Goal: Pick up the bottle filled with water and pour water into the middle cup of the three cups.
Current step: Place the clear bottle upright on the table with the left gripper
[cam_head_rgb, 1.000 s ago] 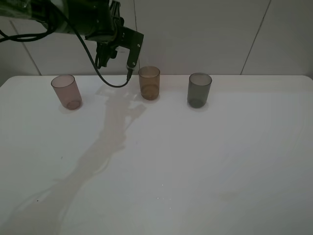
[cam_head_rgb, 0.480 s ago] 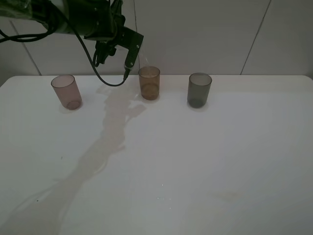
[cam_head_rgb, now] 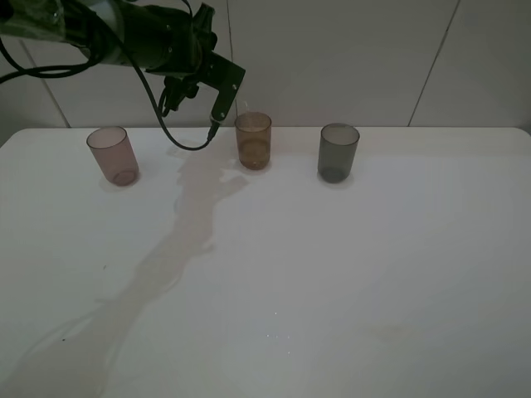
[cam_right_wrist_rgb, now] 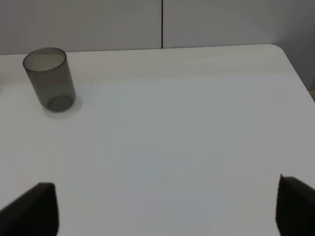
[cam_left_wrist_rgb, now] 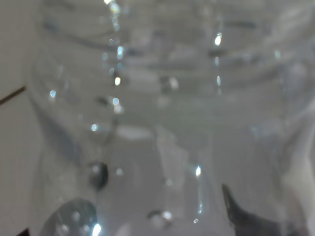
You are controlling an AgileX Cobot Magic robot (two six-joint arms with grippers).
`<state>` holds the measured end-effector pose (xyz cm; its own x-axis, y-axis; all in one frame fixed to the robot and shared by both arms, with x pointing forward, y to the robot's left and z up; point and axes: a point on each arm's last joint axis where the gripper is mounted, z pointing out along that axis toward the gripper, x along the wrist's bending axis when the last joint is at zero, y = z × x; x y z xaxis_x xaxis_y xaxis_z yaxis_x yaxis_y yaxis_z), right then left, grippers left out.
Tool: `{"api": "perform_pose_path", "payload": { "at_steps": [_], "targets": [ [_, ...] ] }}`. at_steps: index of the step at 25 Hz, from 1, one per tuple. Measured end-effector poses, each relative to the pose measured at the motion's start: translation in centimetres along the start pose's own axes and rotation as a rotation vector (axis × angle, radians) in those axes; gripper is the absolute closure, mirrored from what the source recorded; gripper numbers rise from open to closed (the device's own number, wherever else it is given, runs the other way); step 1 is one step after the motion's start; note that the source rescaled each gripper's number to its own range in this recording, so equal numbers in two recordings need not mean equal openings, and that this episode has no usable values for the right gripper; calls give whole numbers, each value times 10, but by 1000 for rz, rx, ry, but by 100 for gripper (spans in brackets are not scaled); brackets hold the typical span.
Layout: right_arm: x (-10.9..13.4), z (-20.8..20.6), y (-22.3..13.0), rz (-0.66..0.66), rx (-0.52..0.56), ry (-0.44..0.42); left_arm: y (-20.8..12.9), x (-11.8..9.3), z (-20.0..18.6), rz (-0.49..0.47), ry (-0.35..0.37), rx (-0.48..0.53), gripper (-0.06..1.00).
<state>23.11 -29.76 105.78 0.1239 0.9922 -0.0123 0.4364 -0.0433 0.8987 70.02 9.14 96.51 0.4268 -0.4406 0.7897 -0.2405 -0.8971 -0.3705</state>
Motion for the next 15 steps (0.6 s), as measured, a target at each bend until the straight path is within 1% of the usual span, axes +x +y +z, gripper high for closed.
{"api": "perform_pose_path", "payload": {
  "at_steps": [6, 15],
  "targets": [
    [0, 0, 0, 0, 0, 0, 0, 0, 0, 7, 3, -1, 92],
    [0, 0, 0, 0, 0, 0, -1, 2, 0, 47, 19, 7, 92]
  ]
}}
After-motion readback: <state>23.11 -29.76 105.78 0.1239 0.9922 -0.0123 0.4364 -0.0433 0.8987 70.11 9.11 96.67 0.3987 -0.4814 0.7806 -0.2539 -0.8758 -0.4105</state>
